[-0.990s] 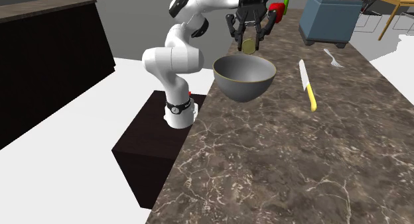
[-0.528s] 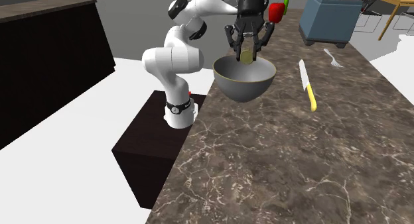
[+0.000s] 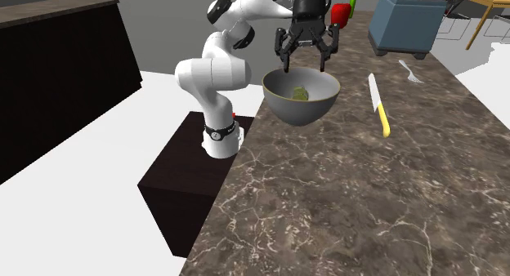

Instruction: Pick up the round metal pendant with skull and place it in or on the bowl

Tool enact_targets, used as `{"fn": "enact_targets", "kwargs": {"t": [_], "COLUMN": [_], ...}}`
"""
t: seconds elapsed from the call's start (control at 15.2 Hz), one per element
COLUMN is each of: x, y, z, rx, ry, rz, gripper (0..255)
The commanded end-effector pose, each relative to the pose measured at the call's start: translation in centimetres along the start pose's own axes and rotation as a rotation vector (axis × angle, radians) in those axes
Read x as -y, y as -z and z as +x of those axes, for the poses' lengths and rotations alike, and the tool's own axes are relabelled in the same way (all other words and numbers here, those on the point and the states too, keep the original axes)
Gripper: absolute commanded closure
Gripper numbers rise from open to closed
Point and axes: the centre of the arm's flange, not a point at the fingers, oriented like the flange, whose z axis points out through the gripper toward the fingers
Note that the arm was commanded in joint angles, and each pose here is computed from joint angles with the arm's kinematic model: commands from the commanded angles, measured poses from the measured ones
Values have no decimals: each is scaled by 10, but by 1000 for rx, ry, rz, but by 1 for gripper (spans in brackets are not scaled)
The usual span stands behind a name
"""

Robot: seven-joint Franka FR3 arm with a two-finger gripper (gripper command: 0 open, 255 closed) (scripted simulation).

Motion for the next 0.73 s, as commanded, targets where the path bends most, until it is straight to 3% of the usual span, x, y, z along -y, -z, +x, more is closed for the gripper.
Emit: {"fn": "enact_targets", "kwargs": {"t": [0.0,0.2,0.46,0.66], "x": [0,0,0,0], "y": [0,0,50,50], "z": [0,0,0,0], "rx": [0,0,0,0], "ry": [0,0,0,0], "rz": [0,0,0,0], "gripper": [0,0,0,0]}}
